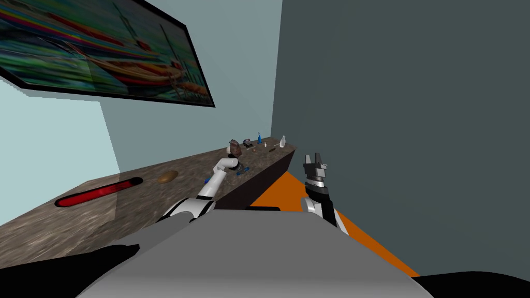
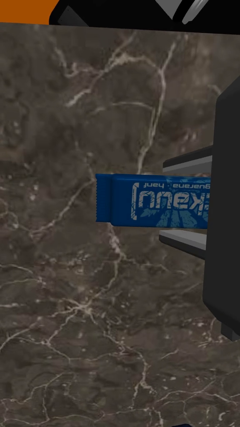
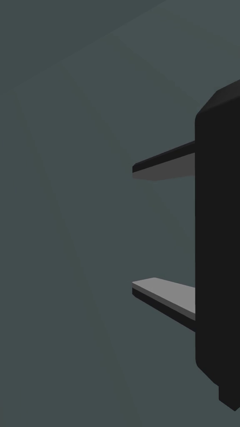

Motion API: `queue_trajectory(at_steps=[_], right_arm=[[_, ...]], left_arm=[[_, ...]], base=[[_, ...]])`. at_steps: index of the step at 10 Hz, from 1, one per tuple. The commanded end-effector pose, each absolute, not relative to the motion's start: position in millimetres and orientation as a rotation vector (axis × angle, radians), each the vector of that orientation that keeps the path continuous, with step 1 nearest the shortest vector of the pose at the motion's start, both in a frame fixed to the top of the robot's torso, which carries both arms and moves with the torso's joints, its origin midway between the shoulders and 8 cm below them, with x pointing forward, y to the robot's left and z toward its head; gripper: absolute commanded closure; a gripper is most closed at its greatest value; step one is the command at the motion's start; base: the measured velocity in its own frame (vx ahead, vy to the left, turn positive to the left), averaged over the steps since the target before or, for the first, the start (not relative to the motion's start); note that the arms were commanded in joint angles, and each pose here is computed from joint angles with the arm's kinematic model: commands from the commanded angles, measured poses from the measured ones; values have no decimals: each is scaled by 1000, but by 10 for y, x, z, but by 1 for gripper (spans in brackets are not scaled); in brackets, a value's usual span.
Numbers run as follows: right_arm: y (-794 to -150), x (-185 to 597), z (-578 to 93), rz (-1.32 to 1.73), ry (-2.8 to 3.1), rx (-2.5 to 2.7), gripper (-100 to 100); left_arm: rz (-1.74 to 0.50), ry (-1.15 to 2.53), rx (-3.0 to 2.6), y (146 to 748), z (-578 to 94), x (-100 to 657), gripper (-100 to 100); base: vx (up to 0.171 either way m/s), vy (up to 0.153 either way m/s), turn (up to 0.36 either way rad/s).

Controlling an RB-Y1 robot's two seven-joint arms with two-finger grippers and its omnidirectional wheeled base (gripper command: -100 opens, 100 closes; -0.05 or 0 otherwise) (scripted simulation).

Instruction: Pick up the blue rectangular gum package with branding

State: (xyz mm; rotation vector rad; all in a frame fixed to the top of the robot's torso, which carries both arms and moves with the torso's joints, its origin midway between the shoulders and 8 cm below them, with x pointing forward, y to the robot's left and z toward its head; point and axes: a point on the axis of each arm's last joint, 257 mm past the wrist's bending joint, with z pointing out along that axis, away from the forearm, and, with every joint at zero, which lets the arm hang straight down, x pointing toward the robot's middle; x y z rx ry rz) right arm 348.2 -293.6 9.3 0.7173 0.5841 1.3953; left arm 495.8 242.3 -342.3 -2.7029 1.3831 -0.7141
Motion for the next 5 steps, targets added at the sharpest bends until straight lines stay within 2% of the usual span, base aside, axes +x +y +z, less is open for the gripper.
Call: queue_trajectory(at_steps=[1, 2, 3, 5], right_arm=[[-2936, 3482, 93, 1395, 584, 717, 0], [-2936, 3482, 93, 1395, 584, 717, 0], [-2936, 3482, 93, 1395, 584, 717, 0], [-2936, 3482, 93, 1395, 584, 717, 0]], left_arm=[[-714, 1383, -2703, 2423, -3423, 4958, 100], [-714, 1383, -2703, 2423, -3422, 4958, 0], [-714, 1386, -2702, 2427, -3307, 4970, 100], [-718, 1387, -2699, 2416, -3295, 4965, 100]], base=[[0, 0, 0], [0, 0, 0], [-22, 8, 21], [-23, 11, 10]])
